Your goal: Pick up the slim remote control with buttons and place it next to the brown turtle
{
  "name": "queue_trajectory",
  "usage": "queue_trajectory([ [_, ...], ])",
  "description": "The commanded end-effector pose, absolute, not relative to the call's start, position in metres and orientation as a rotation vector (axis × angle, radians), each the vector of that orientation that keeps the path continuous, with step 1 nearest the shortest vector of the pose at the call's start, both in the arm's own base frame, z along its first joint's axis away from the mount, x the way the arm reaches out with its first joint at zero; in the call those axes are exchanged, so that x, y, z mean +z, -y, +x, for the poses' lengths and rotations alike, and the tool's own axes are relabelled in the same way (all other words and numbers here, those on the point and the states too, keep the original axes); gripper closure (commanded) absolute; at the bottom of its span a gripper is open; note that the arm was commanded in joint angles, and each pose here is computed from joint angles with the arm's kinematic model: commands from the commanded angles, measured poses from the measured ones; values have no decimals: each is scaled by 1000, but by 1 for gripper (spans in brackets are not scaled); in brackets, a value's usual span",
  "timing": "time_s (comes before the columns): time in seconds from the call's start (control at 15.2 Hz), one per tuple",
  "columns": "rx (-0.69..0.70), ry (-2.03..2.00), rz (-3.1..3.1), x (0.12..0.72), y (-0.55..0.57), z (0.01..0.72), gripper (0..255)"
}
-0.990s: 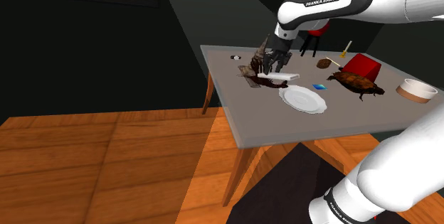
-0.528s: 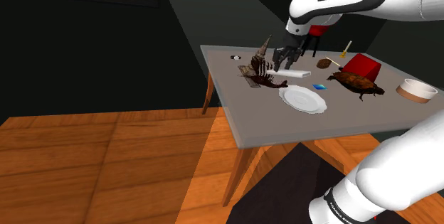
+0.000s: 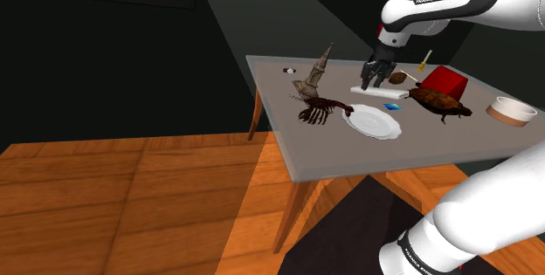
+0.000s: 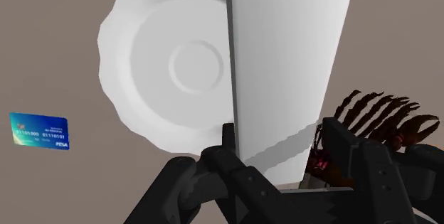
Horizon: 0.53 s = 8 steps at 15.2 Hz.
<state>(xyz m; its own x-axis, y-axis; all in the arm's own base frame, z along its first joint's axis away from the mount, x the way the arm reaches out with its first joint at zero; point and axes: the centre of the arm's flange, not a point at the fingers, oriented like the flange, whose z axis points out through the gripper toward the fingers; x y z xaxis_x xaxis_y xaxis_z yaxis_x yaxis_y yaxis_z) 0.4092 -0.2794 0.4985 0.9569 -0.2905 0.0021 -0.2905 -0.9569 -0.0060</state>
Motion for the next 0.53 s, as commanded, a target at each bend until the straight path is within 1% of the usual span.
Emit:
queue_trajectory([
  [0.0,-5,-459,-3102,498,303,390,255],
  [0.46,-5,-459,-3102,498,376,334,255],
])
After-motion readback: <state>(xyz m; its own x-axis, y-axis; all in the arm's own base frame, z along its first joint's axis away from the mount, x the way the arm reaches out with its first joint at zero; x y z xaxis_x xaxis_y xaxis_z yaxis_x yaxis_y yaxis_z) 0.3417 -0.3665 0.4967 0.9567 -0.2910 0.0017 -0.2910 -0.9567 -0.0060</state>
